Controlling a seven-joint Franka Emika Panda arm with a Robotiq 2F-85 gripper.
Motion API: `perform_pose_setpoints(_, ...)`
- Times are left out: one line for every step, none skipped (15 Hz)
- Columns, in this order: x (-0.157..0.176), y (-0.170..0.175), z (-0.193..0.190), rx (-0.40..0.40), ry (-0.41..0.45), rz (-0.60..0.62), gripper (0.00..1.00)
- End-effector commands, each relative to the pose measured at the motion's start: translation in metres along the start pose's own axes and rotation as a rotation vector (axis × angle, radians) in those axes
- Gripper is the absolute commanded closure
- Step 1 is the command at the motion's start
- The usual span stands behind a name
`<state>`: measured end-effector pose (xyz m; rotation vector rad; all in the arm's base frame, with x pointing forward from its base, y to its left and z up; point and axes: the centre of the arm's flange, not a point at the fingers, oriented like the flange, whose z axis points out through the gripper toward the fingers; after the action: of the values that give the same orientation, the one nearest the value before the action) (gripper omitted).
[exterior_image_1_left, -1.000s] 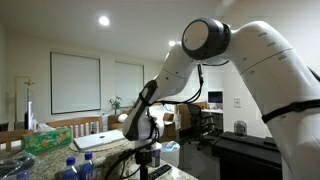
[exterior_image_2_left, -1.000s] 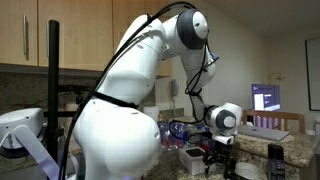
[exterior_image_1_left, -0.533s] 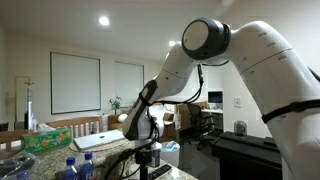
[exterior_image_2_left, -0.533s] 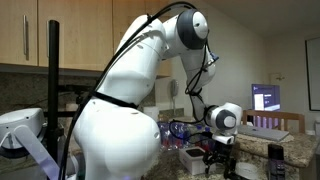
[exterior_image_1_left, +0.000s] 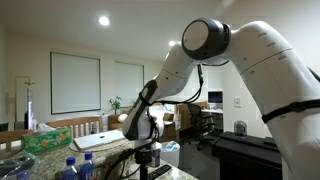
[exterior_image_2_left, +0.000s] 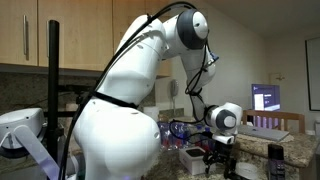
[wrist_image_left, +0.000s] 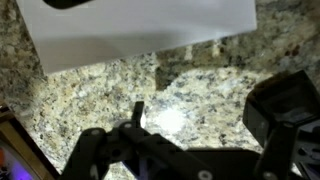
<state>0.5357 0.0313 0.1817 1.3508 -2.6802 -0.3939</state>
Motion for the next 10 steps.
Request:
perform_pose_setpoints(0.006, 0.007, -0.012, -0.018, -0.014, -0.066, 0.0)
perform_pose_setpoints(0.008, 0.012, -0.019, -0.014, -0.015, -0.092, 0.0)
perform_pose_setpoints(0.012, 0.02, -0.031, -0.006, -0.025, -0.125, 0.0)
perform_pose_setpoints(0.015, 0.027, -0.042, 0.007, -0.032, -0.144, 0.0)
perform_pose_setpoints(0.019, 0.036, -0.059, 0.023, -0.042, -0.163, 0.0)
perform_pose_setpoints(0.024, 0.046, -0.076, 0.044, -0.05, -0.179, 0.0)
perform_pose_setpoints(0.029, 0.055, -0.094, 0.07, -0.06, -0.179, 0.0)
perform_pose_setpoints(0.031, 0.064, -0.109, 0.109, -0.069, -0.166, 0.0)
perform_pose_setpoints(0.033, 0.075, -0.127, 0.156, -0.08, -0.15, 0.0)
perform_pose_setpoints(0.038, 0.088, -0.142, 0.201, -0.098, -0.129, 0.0)
